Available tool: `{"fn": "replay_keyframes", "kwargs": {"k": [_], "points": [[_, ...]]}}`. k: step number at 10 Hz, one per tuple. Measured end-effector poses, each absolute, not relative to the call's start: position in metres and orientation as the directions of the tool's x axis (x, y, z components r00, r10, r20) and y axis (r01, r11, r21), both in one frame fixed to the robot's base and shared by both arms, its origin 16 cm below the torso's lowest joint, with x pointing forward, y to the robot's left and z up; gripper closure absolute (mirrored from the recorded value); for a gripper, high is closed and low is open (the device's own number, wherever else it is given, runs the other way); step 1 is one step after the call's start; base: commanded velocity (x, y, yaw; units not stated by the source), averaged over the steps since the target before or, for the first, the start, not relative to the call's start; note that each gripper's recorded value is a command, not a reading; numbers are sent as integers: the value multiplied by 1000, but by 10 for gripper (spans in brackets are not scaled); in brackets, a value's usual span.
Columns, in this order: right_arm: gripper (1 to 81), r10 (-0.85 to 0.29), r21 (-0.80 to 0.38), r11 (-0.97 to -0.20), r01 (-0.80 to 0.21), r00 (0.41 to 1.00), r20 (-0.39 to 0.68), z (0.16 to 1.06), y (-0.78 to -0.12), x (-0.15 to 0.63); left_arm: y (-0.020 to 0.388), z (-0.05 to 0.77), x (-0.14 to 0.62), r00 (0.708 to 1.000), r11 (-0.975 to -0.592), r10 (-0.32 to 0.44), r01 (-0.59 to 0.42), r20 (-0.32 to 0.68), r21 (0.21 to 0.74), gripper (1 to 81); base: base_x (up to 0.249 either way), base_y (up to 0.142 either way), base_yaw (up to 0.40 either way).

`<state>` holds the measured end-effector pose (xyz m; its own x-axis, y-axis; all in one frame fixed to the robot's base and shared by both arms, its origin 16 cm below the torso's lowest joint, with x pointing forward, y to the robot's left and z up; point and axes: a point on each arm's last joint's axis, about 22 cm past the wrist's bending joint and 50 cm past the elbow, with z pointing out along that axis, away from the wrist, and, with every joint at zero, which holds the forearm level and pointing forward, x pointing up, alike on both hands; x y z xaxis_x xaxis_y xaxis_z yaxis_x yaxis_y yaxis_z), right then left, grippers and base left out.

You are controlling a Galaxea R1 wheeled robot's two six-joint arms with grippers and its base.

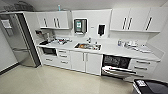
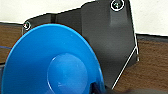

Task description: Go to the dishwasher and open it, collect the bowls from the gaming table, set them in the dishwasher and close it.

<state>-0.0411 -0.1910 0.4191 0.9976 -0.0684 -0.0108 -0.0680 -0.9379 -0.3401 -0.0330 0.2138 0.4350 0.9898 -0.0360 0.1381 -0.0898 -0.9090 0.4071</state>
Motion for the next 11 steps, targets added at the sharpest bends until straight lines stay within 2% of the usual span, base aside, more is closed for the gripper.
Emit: {"fn": "replay_keyframes", "kwargs": {"k": [3,4,5,6,7,8,11], "points": [[811,-72,-347,-936,-67,997,1,420,-192,-40,195,437,-38,990,-898,-31,-88,137,432,811,168,0,0],[811,-72,-347,-935,-68,997,-1,420,-191,-41,198,436,-40,990,-900,-32,-87,135,428,811,168,0,0],[811,-64,-336,-940,-64,998,-11,419,-191,-39,217,435,-30,989,-911,-36,-91,141,402,811,168,0,0],[811,-72,-350,-935,-60,997,21,420,-196,-28,219,434,-24,988,-913,-36,-93,148,398,811,168,0,0],[811,-64,-337,-939,-62,998,-6,419,-190,-34,212,435,-26,988,-908,-34,-92,148,409,811,168,0,0],[811,-71,-351,-935,-62,997,14,420,-193,-33,204,436,-35,990,-903,-32,-88,139,420,811,168,0,0],[811,-66,-343,-937,-62,998,2,419,-192,-35,206,436,-32,989,-904,-33,-90,142,417,811,168,-21,0]]}}
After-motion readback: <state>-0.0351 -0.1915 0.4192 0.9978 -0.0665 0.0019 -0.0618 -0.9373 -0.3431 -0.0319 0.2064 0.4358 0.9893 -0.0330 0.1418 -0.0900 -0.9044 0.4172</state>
